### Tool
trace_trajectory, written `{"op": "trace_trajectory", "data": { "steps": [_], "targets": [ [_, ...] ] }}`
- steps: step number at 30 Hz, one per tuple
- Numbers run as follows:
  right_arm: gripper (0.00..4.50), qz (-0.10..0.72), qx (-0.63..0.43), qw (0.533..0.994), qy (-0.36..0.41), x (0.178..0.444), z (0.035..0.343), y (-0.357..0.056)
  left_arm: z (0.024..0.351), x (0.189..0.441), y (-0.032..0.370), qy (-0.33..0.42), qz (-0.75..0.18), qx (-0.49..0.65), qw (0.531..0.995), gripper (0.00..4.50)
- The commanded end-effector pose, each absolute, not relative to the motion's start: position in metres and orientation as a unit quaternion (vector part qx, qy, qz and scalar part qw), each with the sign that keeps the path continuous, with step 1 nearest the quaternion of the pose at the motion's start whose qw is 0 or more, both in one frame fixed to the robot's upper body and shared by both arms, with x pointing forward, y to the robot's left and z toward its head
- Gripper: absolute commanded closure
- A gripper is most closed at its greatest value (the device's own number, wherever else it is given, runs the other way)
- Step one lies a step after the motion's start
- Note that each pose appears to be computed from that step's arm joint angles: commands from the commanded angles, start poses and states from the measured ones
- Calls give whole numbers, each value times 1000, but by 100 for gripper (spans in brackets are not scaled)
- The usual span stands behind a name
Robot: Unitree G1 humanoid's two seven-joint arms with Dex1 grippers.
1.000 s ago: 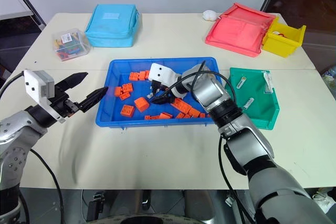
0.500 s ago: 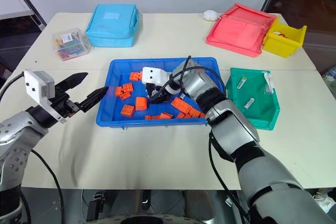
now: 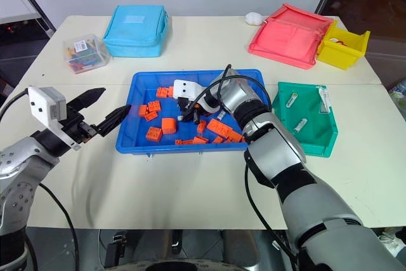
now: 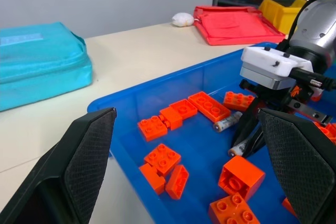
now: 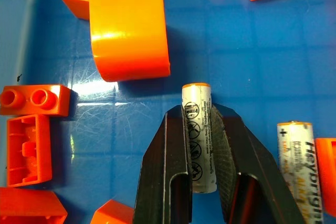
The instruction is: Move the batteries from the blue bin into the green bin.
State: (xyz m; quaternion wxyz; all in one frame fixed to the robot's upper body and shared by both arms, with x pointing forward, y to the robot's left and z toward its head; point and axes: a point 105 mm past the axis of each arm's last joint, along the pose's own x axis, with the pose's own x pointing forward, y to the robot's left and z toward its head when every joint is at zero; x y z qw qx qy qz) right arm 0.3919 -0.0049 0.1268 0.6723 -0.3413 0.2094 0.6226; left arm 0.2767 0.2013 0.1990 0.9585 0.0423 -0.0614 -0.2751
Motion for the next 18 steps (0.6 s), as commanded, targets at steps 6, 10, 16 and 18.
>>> {"op": "trace_trajectory", "data": {
  "steps": [6,10,16,18],
  "targets": [
    [446,610,-288,734,76,398,247,-18,215,270,185,-67,-356,58,930,0],
    [446,575,-286,765,60,383,286,-67,217,271,173,-41,-430,67,899,0],
    [446,470,-306,818,128,364,270,-153,221,277,162,-19,-505,81,859,0],
    [446,432,-306,834,153,359,260,-178,222,282,160,-18,-516,84,852,0]
  ]
}}
